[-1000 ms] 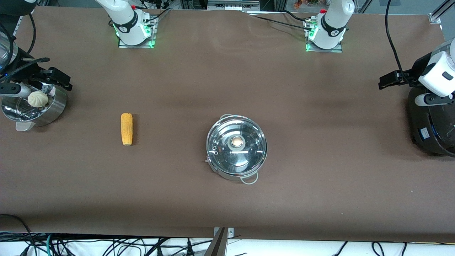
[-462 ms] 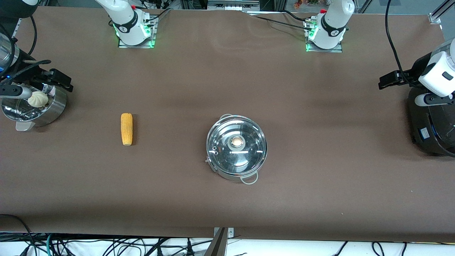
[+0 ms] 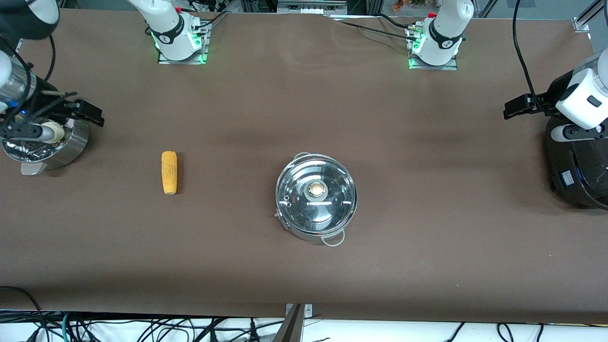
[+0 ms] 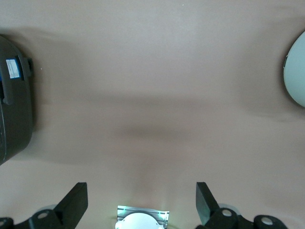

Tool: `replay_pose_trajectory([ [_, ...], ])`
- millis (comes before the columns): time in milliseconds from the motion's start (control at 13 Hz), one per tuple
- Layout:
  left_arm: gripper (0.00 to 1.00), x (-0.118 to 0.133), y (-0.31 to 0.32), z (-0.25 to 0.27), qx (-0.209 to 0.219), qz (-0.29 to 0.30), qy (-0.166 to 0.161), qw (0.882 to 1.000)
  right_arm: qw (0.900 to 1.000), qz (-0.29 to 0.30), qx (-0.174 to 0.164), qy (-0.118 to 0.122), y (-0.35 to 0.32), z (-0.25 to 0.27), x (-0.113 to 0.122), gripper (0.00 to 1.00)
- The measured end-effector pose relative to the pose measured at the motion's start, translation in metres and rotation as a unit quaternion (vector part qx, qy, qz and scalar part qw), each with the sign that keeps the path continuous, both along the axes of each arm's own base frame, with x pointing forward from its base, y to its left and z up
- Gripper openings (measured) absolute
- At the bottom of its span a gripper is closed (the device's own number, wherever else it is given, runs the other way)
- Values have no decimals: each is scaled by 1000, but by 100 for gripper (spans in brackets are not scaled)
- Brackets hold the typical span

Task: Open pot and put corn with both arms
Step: 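Reach the right gripper to the corn while the left gripper reaches the lid, then grasp the corn with the right gripper while the left gripper grasps the knob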

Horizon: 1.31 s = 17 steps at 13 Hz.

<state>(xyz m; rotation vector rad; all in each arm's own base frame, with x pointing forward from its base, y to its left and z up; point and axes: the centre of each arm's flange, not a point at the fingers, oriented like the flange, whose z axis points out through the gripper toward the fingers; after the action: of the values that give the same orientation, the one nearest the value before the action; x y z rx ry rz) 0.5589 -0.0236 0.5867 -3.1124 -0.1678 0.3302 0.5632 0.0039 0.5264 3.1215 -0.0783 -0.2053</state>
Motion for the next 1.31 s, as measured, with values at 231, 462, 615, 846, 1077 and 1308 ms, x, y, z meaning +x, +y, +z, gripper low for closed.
replay_pose_trajectory([
  [231, 100, 17, -71, -17, -36, 56, 5, 998, 999, 8, 0, 43, 10, -65, 20, 100],
  [462, 100, 48, -181, -57, -28, 104, 3, 994, 999, 23, -1, 34, 34, -122, 34, 100],
  [615, 100, 57, -254, -88, -23, 144, -11, 989, 1000, 22, -1, 13, 38, -162, 30, 100],
  [846, 96, 64, -314, -115, -26, 184, -26, 982, 1000, 18, 0, -9, 43, -212, 20, 100],
  [1077, 94, 63, -374, -140, -36, 226, -43, 973, 1000, 17, 0, -19, 45, -248, 20, 100],
  [1308, 94, 56, -425, -176, -55, 259, -62, 962, 999, 21, 2, -32, 51, -287, 20, 100],
])
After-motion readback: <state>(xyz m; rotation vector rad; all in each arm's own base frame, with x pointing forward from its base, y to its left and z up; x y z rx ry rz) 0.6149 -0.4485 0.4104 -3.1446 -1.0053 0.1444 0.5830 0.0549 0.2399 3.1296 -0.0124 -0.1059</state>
